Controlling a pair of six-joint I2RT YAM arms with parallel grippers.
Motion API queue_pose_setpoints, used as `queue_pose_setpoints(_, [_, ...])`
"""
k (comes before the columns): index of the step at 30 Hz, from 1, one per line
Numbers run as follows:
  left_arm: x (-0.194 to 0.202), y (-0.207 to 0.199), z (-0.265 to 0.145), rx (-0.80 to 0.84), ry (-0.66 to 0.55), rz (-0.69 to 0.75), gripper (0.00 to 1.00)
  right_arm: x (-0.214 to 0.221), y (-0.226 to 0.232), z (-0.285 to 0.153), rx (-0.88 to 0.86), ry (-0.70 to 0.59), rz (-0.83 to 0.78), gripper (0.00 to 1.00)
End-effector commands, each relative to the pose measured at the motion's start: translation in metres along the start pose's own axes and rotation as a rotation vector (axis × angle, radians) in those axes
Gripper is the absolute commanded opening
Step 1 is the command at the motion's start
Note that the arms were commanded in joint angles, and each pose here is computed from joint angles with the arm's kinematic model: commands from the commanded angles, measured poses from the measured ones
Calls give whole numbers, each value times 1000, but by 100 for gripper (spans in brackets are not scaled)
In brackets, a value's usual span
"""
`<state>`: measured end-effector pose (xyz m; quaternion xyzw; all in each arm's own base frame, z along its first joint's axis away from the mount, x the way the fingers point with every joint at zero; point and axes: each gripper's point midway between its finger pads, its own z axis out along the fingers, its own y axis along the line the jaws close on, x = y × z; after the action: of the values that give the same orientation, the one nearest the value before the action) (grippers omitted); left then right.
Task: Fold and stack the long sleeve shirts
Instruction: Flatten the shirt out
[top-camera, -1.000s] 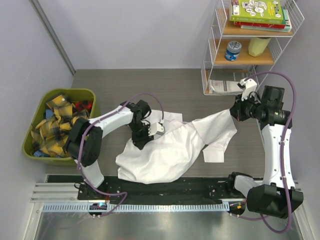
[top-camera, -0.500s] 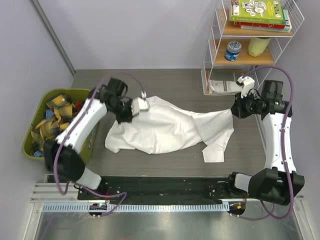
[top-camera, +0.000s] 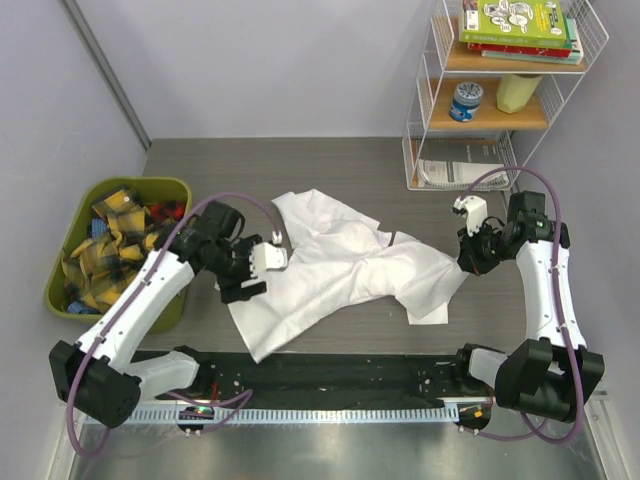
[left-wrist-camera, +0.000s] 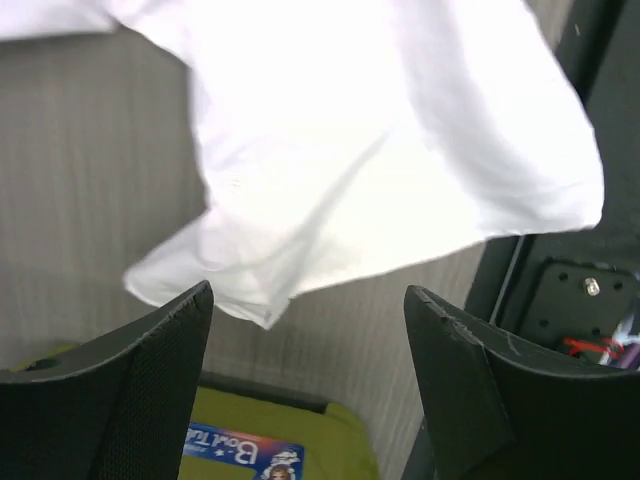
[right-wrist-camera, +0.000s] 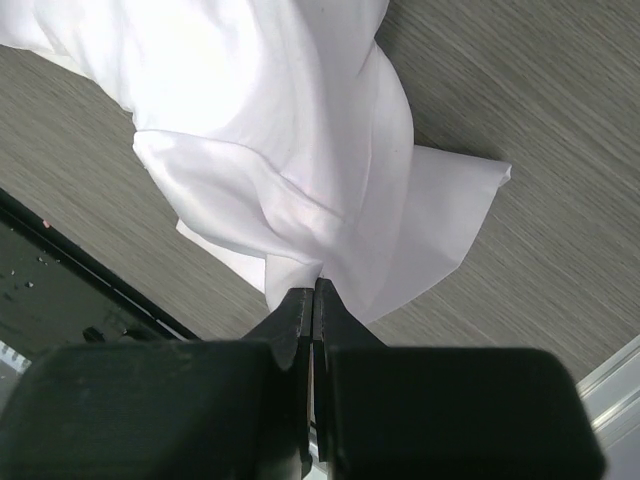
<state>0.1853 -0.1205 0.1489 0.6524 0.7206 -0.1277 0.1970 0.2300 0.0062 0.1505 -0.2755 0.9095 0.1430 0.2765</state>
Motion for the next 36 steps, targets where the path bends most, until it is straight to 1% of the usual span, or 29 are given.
queue_pose_setpoints(1, [-19, 3, -2, 44, -68, -98, 77, -2, -6, -2, 20, -5, -48, 1])
queue_pose_setpoints(3, [-14, -8, 4, 100, -47, -119, 73, -4, -6, -2, 24, -16, -47, 1])
queue_pose_setpoints(6, [-5, -31, 17, 169, 22, -136, 69, -6, -6, -3, 28, -22, -37, 1])
queue_pose_setpoints(7, [-9, -42, 25, 192, 40, -103, 69, -7, -6, -2, 24, -25, -28, 1])
queue_pose_setpoints(9, [4, -50, 44, 157, 144, -93, 69, -10, -7, -1, 21, -33, -19, 1])
queue_pose_setpoints(10, [-5, -52, 58, 127, 156, -10, 68, -11, -8, 0, 21, -36, -6, 1])
queue_pose_setpoints(11, [5, -48, 68, 106, 244, 5, 66, -13, -10, 1, 24, -42, -5, 1])
queue_pose_setpoints(12, [9, -47, 76, 98, 282, -2, 65, -13, -11, 3, 16, -36, 3, 1])
queue_pose_setpoints(13, [10, -42, 82, 88, 313, -7, 61, -13, -12, 4, 14, -34, 7, 1])
queue_pose_setpoints(15, [23, -29, 97, 88, 429, -15, 54, -15, -14, 4, 14, -34, 12, 1])
queue_pose_setpoints(16, [30, -19, 101, 77, 452, -34, 53, -15, -13, 4, 13, -35, 14, 1])
queue_pose_setpoints(18, [39, 0, 112, 63, 462, -75, 51, -16, -11, 4, 6, -41, 15, 1])
queue_pose_setpoints(19, [37, 19, 112, 17, 463, -75, 48, -15, -12, 5, 5, -42, 16, 1])
queue_pose_setpoints(20, [38, 33, 115, -13, 464, -85, 47, -15, -12, 8, 4, -45, 19, 1])
queue_pose_setpoints(21, [50, 51, 122, -20, 493, -123, 46, -15, -13, 10, 2, -46, 31, 1])
queue_pose_setpoints(23, [43, 91, 124, -88, 459, -172, 47, -17, -18, 16, 2, -54, 45, 1])
queue_pose_setpoints(24, [52, 112, 120, -118, 450, -229, 48, -19, -19, 18, 2, -61, 62, 1])
queue_pose_setpoints(25, [60, 124, 127, -118, 469, -264, 49, -21, -21, 19, 4, -69, 71, 1])
queue_pose_setpoints(26, [48, 152, 118, -180, 422, -298, 48, -26, -25, 20, 8, -81, 73, 1])
queue_pose_setpoints(27, [54, 167, 110, -210, 406, -347, 48, -31, -24, 20, -3, -95, 78, 1])
queue_pose_setpoints(29, [41, 184, 91, -258, 330, -376, 52, -40, -26, 17, 0, -119, 94, 1])
queue_pose_setpoints(30, [38, 183, 80, -249, 304, -370, 53, -43, -26, 16, -1, -126, 98, 1])
queue_pose_setpoints(31, [32, 165, 74, -184, 277, -362, 57, -46, -26, 14, 0, -136, 104, 1])
queue_pose_setpoints(32, [15, 145, 59, -143, 189, -338, 59, -50, -26, 12, 3, -146, 105, 1])
queue_pose_setpoints(33, [10, 130, 52, -101, 157, -294, 61, -51, -26, 10, 2, -153, 106, 1])
queue_pose_setpoints(34, [11, 108, 44, -44, 153, -290, 63, -53, -24, 9, -3, -161, 110, 1])
queue_pose_setpoints(35, [3, 95, 29, -52, 106, -267, 63, -53, -23, 9, -4, -163, 112, 1])
queue_pose_setpoints(36, [14, 75, 31, -8, 125, -260, 63, -53, -21, 8, -3, -168, 112, 1])
